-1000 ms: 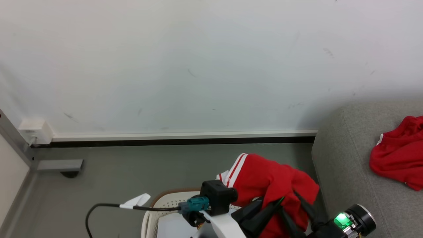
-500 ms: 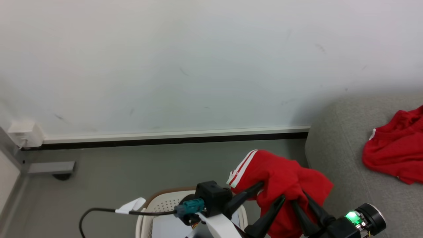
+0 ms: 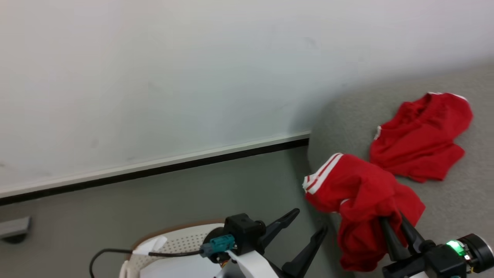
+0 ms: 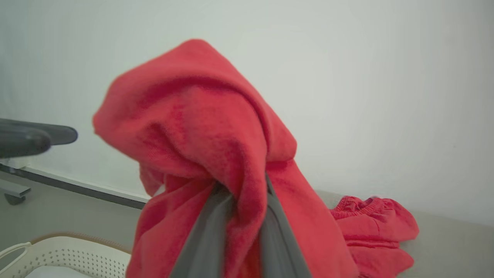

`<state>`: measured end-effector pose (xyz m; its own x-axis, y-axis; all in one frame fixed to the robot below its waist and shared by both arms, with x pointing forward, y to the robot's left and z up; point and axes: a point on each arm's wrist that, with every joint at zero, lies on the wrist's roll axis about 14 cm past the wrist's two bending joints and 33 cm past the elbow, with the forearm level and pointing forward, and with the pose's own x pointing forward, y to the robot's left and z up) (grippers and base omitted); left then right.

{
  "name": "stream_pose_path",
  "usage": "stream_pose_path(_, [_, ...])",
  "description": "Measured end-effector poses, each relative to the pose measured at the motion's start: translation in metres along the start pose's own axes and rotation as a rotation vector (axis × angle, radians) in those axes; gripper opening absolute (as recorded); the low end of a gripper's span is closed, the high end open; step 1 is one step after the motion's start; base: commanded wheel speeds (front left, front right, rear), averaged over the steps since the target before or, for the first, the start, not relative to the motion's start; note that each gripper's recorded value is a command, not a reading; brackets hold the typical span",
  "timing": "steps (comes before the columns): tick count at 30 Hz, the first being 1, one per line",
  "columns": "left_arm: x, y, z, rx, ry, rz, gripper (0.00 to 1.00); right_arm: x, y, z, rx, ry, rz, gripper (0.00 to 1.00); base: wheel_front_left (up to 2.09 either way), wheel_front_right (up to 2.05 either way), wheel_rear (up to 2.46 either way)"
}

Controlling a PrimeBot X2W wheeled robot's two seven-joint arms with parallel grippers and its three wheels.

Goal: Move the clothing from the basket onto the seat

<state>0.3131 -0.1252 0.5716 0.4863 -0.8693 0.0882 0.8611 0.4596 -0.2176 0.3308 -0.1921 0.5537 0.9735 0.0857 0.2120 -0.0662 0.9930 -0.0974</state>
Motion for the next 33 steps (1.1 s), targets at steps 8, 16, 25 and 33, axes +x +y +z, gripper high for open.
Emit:
stream_pose_path(8, [0.025,-0.026,-0.013,-0.020,0.025,-0.117,1.00,-0.041,-0.057,-0.001,-0.043,0.034,-0.196,0.00,0.00,0.00,0.00])
stream_pose_path(16, [0.034,-0.041,-0.024,-0.042,0.051,-0.177,1.00,-0.063,-0.085,0.003,-0.057,0.040,-0.306,0.00,0.00,0.00,0.00])
stream_pose_path(25, [0.038,-0.016,-0.030,-0.054,0.068,-0.143,1.00,-0.035,-0.112,0.019,-0.111,-0.005,-0.337,0.00,0.00,0.00,0.00])
stream_pose_path(33, [0.052,0.053,-0.037,-0.010,0.072,-0.067,1.00,0.043,-0.161,0.026,-0.189,-0.039,-0.362,0.00,0.00,0.00,0.00])
